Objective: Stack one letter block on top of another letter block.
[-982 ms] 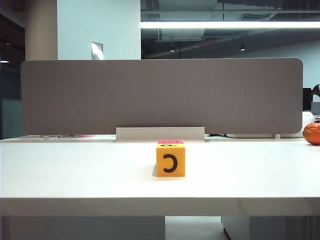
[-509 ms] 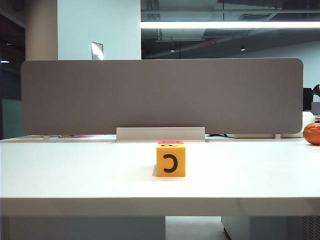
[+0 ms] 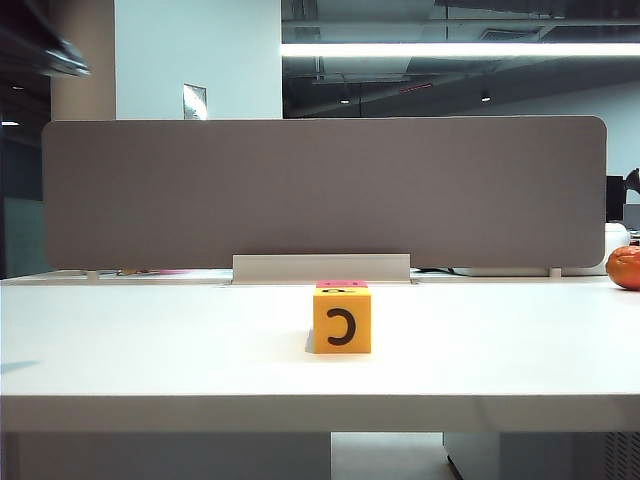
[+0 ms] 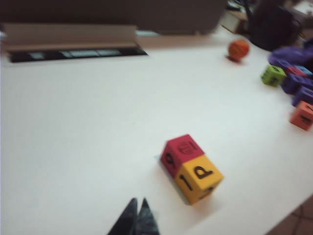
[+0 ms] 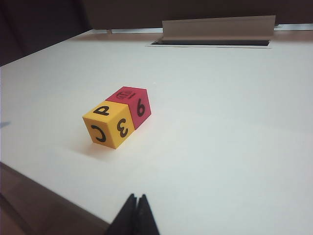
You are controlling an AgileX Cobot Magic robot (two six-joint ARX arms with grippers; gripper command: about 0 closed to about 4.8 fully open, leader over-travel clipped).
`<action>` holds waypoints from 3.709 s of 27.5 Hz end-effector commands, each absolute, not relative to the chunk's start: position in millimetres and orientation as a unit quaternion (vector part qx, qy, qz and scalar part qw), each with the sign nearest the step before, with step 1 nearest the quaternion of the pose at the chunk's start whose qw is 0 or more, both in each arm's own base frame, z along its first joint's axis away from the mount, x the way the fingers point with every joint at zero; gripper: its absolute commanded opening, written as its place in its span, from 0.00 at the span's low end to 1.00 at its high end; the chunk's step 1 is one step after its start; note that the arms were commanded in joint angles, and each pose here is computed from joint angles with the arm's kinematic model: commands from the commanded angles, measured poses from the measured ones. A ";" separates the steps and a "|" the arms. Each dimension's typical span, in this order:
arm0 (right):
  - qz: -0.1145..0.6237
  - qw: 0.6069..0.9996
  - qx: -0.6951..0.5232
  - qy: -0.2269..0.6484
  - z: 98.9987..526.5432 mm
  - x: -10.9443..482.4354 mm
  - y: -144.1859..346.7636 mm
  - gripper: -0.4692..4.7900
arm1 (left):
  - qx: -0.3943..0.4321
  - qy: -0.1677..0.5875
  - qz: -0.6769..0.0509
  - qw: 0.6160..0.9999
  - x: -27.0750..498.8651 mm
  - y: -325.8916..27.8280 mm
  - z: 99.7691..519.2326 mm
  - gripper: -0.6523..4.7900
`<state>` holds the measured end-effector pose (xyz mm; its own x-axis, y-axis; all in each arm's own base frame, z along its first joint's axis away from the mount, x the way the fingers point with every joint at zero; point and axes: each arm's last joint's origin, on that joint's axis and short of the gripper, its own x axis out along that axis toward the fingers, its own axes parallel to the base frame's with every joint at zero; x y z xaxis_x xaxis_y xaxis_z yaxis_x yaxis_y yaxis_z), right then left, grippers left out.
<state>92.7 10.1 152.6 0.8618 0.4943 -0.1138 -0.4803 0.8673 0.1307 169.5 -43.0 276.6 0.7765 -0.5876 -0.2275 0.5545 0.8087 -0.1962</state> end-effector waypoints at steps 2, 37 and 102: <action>0.253 0.964 0.048 0.067 152.9 92.8 10.1 0.08 | -0.042 0.150 -0.311 0.937 180.2 -71.8 274.6 0.11; 0.252 0.964 0.048 0.067 152.9 92.9 10.0 0.08 | -0.075 0.302 -0.226 0.923 222.8 -231.0 171.3 1.00; 0.265 0.961 0.047 0.068 152.9 92.6 12.3 0.08 | -0.103 0.291 -0.199 0.930 243.7 -280.5 172.2 0.45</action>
